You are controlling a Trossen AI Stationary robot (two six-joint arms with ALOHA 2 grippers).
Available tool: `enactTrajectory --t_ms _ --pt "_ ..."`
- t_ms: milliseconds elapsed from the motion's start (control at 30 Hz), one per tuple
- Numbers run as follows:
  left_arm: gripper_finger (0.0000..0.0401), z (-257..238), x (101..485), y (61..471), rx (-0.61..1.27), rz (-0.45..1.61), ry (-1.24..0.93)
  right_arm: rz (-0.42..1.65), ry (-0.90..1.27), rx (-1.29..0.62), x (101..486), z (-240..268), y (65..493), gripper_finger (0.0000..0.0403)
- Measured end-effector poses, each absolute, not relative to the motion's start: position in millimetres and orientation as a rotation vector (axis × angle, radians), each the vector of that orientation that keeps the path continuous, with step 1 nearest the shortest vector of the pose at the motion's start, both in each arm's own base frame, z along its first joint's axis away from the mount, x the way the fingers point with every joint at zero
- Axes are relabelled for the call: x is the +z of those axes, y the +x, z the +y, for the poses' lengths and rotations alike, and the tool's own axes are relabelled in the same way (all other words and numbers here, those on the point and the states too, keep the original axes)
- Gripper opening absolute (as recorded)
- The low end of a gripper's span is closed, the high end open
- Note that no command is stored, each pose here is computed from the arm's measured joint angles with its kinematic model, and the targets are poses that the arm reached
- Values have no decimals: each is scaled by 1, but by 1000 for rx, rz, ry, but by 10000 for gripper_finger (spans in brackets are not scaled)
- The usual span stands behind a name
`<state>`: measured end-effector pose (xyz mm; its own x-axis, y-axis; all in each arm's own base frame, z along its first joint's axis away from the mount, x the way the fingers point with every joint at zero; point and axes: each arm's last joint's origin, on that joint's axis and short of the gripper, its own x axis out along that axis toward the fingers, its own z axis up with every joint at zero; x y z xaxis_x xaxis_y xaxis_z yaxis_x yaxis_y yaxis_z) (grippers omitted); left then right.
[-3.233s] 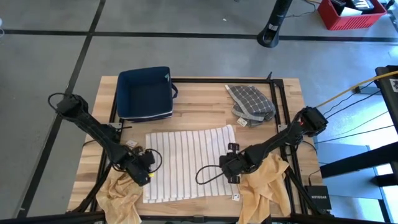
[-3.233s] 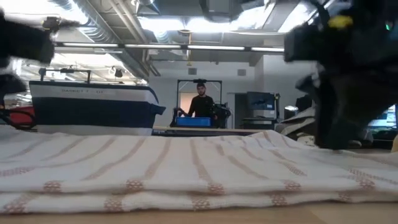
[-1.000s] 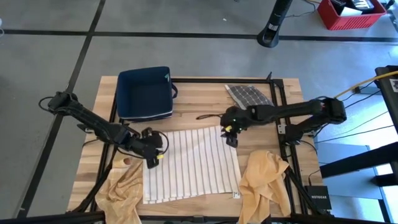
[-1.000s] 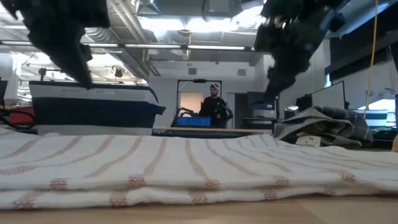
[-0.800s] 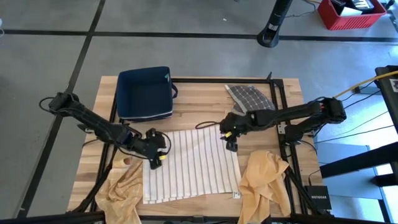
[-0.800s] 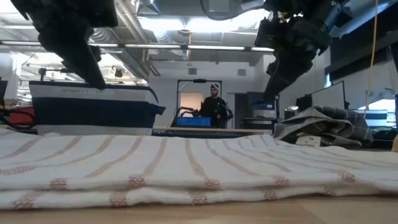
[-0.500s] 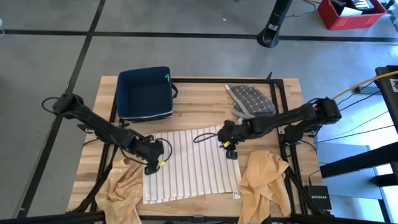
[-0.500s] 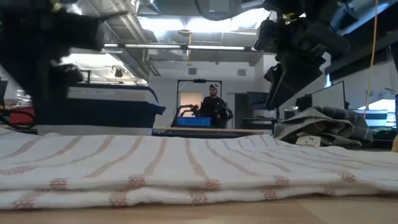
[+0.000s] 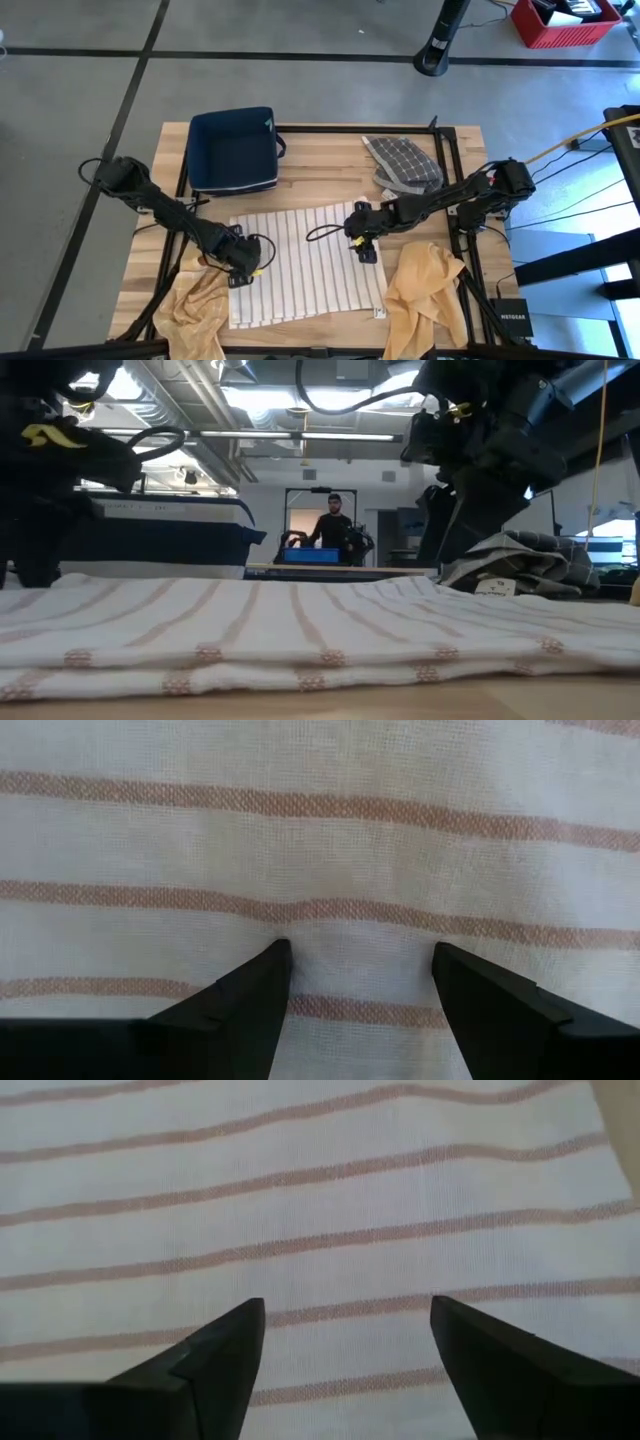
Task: Fold towel
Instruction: Fold the white towel
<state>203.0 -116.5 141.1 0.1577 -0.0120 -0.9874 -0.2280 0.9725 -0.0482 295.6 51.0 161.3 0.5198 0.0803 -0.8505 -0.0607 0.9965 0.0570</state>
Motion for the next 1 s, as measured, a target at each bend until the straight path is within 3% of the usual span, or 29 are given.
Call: enactTrajectory --t_ms 333,500,833,1000 --pt "239 -118 135 201 198 1433 -181 1049 -80 214 159 62 291 291" --pt "239 -118 135 201 205 1431 -177 1079 -179 160 152 64 291 291" --pt "239 -117 134 197 254 1450 -186 1341 -108 107 123 62 280 291" --pt "239 -117 134 196 257 1458 -172 1343 -63 86 128 62 279 291"
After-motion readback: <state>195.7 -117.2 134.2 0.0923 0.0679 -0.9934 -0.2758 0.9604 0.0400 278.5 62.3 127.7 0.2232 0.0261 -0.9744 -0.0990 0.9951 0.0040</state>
